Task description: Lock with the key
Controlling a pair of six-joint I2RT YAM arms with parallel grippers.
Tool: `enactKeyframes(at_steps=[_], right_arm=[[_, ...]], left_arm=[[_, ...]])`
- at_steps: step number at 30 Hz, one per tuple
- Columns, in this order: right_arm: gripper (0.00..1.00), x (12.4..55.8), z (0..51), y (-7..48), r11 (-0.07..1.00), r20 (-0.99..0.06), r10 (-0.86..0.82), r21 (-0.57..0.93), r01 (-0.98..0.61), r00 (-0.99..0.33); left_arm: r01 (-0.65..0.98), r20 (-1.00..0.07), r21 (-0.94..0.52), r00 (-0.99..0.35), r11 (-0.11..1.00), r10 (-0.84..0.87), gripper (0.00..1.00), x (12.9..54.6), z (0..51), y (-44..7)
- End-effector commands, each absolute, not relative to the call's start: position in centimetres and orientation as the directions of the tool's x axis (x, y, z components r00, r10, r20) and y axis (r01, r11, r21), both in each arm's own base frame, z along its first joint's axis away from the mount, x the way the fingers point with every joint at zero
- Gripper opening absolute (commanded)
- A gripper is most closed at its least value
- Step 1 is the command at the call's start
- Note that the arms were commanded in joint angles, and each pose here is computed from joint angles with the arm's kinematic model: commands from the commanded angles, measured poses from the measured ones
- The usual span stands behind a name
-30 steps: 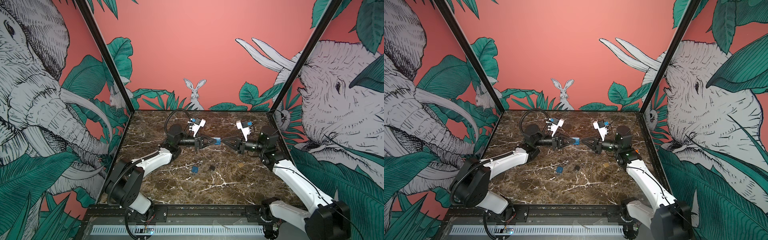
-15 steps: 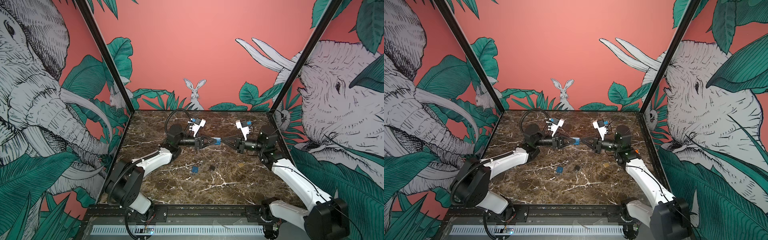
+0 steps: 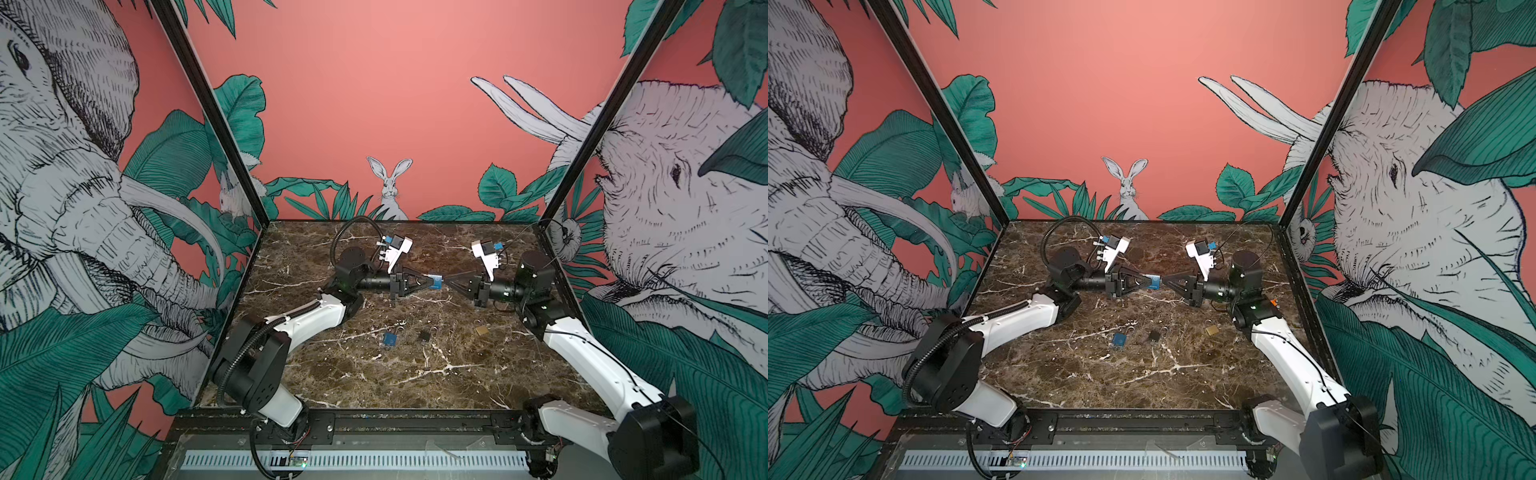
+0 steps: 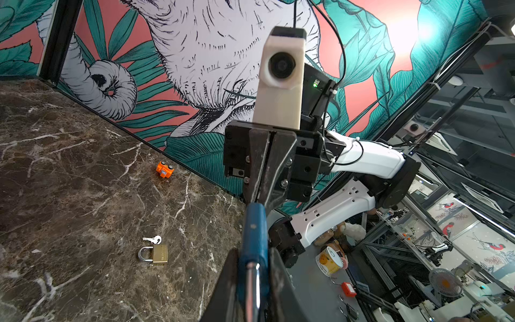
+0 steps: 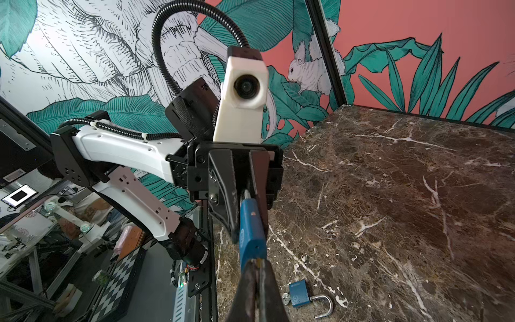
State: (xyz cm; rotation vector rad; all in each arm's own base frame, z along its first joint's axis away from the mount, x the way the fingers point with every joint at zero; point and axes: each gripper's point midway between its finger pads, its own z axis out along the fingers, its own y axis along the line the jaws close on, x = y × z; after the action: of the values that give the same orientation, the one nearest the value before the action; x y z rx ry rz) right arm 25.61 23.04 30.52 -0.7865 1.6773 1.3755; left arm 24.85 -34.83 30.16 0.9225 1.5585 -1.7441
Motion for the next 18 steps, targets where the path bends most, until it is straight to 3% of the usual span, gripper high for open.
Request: enactKeyframes(at_steps=[1,6,9,12,15,18], right_arm=[[0.0,25.6,31.3,22.4,0.175,-0.868,0.051,0.495,-0.851,-0.494],[0.0,25.5,31.1,21.9,0.179,-0.86,0.059,0.508,-0.842,-0.506],[0.0,26.2,30.3,21.2,0.242,-0.849,0.061,0.523,-0.818,-0.525],[0.0,28.9,27.6,18.7,0.45,-0.798,0.132,0.577,-0.682,-0.588],[0.0,31.1,23.4,15.7,0.648,-0.72,0.223,0.613,-0.451,-0.657],[0.0,31.8,19.8,13.0,0.745,-0.67,0.335,0.619,-0.249,-0.662]], left_arm=[[0.854,-0.851,-0.516,-0.52,-0.066,-0.068,0.0,26.3,31.5,-33.6],[0.853,-0.848,-0.521,-0.521,-0.032,-0.099,0.0,27.1,31.6,-32.3],[0.853,-0.848,-0.521,-0.521,-0.022,-0.098,0.0,27.4,31.5,-32.2],[0.839,-0.84,-0.543,-0.541,0.04,-0.046,0.0,28.2,29.4,-32.9],[0.826,-0.814,-0.535,-0.56,0.176,0.153,0.0,28.2,24.3,-34.8],[0.844,-0.781,-0.472,-0.534,0.253,0.323,0.0,27.5,21.4,-37.2]])
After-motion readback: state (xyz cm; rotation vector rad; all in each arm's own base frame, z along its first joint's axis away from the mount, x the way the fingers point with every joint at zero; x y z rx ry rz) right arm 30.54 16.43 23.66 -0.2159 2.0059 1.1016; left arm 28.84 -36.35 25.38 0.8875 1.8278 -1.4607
